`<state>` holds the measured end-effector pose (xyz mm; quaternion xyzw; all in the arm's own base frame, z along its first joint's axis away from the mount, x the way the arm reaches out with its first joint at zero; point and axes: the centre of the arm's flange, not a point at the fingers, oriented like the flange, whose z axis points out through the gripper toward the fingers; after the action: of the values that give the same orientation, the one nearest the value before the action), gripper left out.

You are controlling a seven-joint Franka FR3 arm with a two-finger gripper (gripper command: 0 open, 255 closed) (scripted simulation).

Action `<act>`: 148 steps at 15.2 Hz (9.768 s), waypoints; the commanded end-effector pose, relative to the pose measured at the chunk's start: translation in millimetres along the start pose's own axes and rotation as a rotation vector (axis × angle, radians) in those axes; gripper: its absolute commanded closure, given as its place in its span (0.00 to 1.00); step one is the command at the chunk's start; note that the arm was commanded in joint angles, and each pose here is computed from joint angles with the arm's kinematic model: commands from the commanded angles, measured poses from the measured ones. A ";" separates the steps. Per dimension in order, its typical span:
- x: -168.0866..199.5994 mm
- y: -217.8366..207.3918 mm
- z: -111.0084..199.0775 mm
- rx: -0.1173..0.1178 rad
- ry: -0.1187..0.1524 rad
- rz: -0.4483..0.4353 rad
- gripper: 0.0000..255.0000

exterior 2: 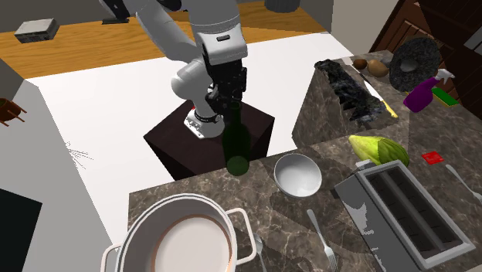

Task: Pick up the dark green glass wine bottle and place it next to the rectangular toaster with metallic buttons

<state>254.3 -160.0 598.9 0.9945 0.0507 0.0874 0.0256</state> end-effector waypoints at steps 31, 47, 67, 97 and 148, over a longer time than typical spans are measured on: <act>28.8 9.9 -166.5 0.000 0.000 0.000 1.00; 43.3 15.0 -249.6 0.000 0.000 0.000 1.00; 222.7 -140.1 -171.3 0.000 0.000 0.000 1.00; 384.1 -292.6 -34.6 0.000 0.000 0.000 1.00; 348.6 -305.0 169.3 0.000 0.000 0.000 0.00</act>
<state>596.3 172.7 473.9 0.9945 0.0507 0.0876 0.0256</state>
